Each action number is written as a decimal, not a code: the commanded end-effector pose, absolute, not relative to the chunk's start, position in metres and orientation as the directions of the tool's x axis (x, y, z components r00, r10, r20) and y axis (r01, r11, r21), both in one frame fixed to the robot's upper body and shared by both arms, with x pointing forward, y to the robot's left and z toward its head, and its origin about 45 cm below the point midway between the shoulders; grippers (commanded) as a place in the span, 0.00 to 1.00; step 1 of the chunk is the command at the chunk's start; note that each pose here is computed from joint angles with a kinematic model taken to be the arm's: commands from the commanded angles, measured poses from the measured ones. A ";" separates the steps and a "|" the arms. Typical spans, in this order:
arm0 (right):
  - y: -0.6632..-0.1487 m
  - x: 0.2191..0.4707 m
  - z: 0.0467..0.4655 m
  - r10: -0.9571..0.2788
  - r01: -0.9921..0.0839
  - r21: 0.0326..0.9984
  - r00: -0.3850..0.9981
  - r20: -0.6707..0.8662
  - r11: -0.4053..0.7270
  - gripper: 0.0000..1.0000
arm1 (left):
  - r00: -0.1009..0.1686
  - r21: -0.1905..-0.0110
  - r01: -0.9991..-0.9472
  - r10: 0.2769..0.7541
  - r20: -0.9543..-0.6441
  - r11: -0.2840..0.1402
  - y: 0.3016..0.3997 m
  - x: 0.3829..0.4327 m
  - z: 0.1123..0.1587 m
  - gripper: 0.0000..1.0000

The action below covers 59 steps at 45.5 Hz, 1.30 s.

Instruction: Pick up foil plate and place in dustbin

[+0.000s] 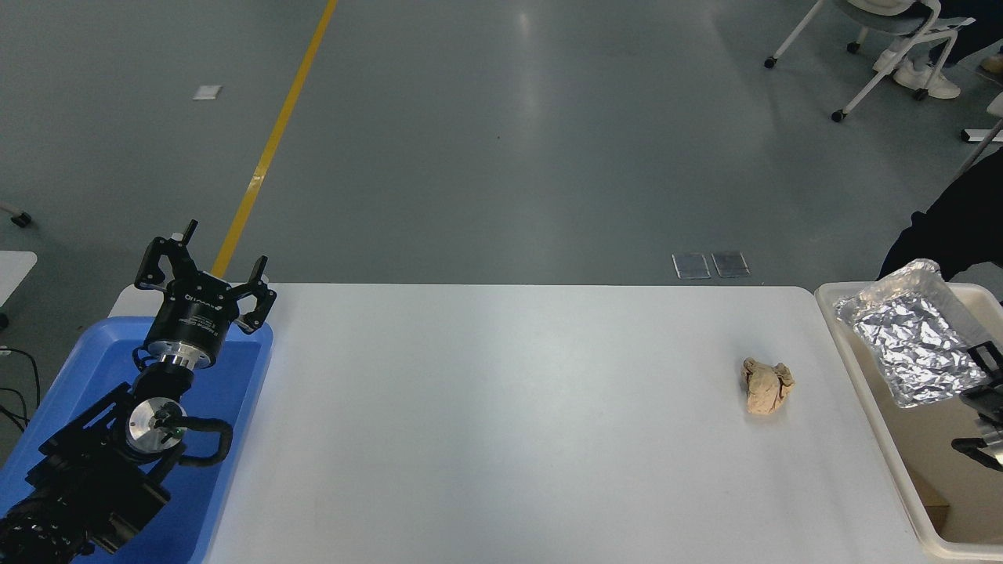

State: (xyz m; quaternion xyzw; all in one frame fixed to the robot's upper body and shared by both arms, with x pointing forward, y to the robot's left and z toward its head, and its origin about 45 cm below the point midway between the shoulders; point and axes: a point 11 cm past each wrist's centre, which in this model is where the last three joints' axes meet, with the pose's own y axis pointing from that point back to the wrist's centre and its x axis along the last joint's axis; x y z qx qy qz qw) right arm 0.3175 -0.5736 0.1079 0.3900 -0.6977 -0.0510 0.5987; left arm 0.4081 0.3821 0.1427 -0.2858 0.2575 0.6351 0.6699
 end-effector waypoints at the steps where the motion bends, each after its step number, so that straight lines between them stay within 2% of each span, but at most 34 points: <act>1: -0.577 0.317 0.110 -0.592 -0.484 0.523 0.013 0.806 0.702 1.00 | 0.062 -0.056 -0.998 0.704 -0.708 0.031 0.3819 0.4082 0.1429 0.99; 4: -0.576 0.317 0.109 -0.591 -0.485 0.523 0.016 0.806 0.701 1.00 | 0.061 -0.057 -0.998 0.703 -0.709 0.030 0.3823 0.4081 0.1428 0.99; 9: -0.570 0.332 0.119 -0.595 -0.509 0.512 0.001 0.804 0.692 1.00 | 0.061 -0.057 -0.998 0.703 -0.709 0.030 0.3823 0.4081 0.1428 0.99; 21: -0.534 0.424 0.209 -0.620 -0.672 0.407 -0.101 0.778 0.619 1.00 | 0.063 -0.057 -0.998 0.703 -0.708 0.032 0.3818 0.4082 0.1430 0.99; 29: -0.471 0.481 0.259 -0.617 -0.797 0.420 0.077 0.783 0.433 1.00 | 0.064 -0.059 -0.998 0.702 -0.709 0.032 0.3818 0.4082 0.1432 0.99; 39: -0.371 0.523 0.300 -0.568 -0.840 0.522 0.360 0.740 0.148 1.00 | 0.064 -0.058 -0.998 0.702 -0.709 0.033 0.3816 0.4081 0.1430 0.99; 44: -0.327 0.530 0.309 -0.519 -0.816 0.576 0.476 0.710 0.040 1.00 | 0.060 -0.054 -0.998 0.703 -0.708 0.030 0.3823 0.4075 0.1420 0.99; 49: -0.299 0.526 0.317 -0.472 -0.758 0.651 0.592 0.653 -0.051 1.00 | 0.061 -0.054 -0.998 0.704 -0.707 0.031 0.3822 0.4075 0.1419 0.99; 54: -0.271 0.510 0.318 -0.391 -0.659 0.744 0.718 0.576 -0.112 1.00 | 0.059 -0.053 -0.998 0.705 -0.707 0.030 0.3823 0.4075 0.1418 0.99; 59: -0.257 0.489 0.322 -0.309 -0.575 0.809 0.796 0.521 -0.118 1.00 | 0.058 -0.052 -0.998 0.705 -0.707 0.029 0.3824 0.4075 0.1417 0.99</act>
